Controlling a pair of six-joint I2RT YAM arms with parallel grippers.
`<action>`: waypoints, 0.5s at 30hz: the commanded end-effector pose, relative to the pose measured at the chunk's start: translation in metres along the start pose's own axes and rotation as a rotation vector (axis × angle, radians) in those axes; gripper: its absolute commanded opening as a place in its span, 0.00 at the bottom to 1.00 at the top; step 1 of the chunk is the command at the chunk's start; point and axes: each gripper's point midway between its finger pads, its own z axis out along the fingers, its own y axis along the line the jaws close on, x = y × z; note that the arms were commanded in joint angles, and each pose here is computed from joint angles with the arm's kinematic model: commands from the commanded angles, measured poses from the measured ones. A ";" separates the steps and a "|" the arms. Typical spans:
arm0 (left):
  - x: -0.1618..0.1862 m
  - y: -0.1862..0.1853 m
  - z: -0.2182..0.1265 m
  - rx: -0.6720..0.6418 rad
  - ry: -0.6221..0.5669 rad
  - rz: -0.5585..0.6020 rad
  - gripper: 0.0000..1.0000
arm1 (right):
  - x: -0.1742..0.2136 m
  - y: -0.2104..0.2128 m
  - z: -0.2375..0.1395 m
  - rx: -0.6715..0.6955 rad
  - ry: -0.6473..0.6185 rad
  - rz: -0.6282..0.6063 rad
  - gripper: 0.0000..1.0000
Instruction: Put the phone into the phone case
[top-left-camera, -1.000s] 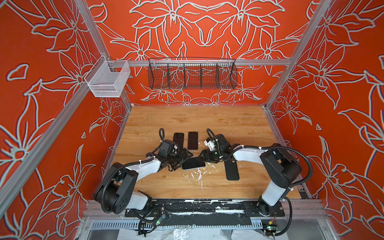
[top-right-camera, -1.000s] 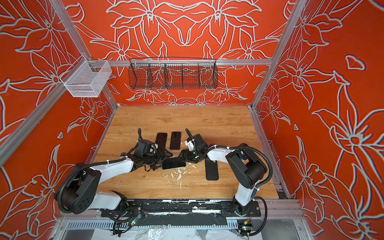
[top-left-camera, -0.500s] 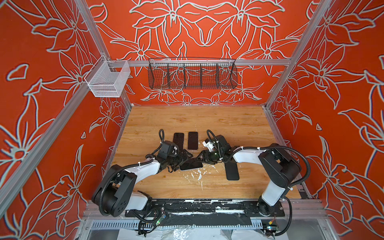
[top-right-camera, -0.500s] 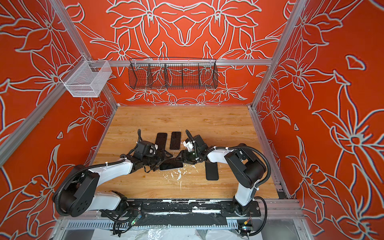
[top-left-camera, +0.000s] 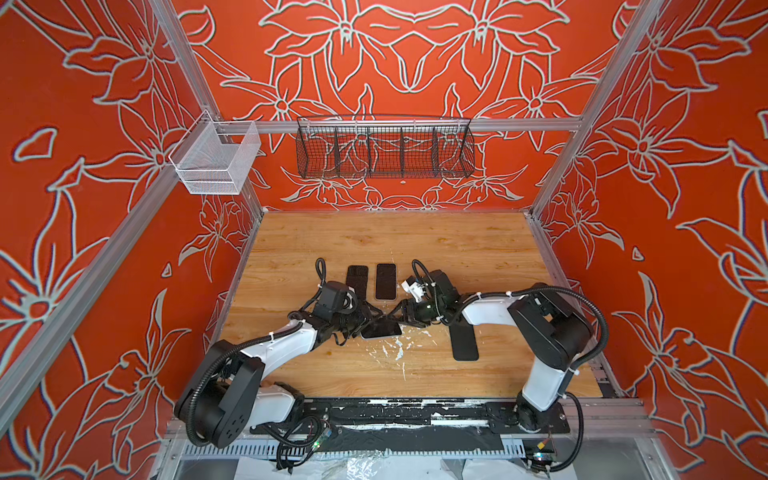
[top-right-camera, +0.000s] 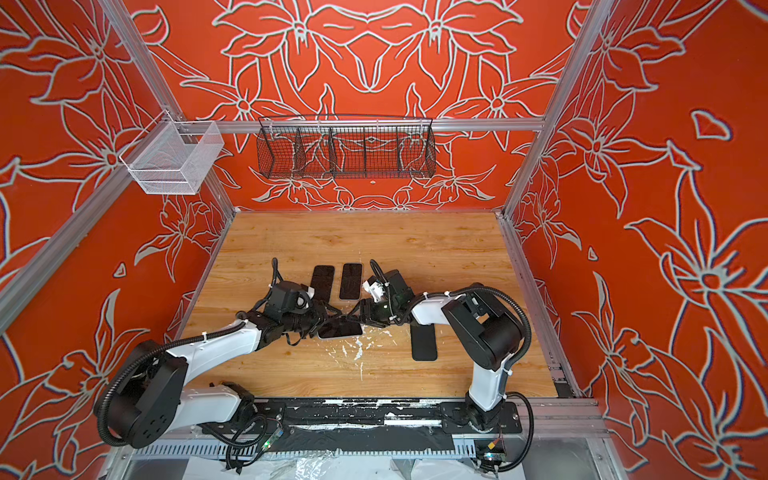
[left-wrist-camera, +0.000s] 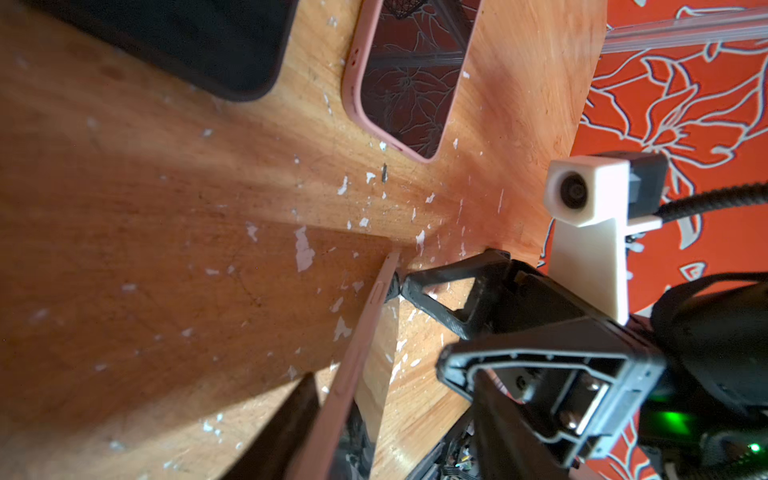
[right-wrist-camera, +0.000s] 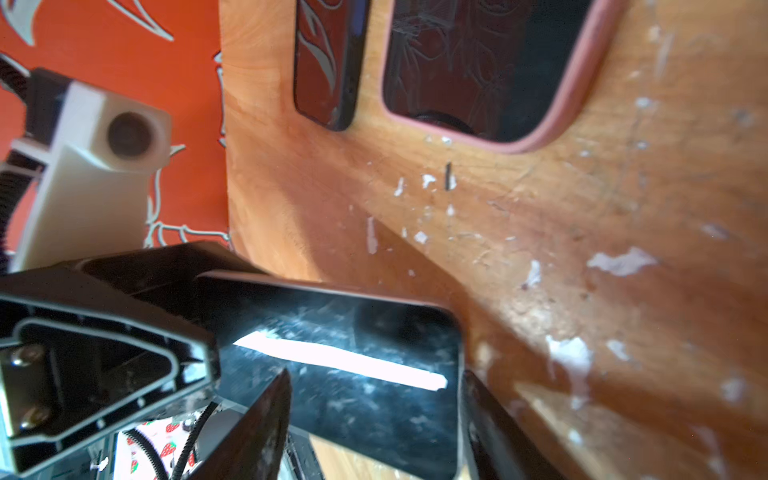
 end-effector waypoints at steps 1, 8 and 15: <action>-0.001 -0.012 0.000 0.039 -0.005 0.022 0.48 | 0.016 -0.023 0.007 0.059 0.046 0.066 0.65; 0.000 -0.012 0.001 0.035 -0.001 0.022 0.37 | 0.016 -0.026 0.008 0.061 0.038 0.074 0.64; 0.001 -0.012 0.000 0.035 -0.003 0.024 0.24 | 0.016 -0.028 0.009 0.060 0.032 0.083 0.64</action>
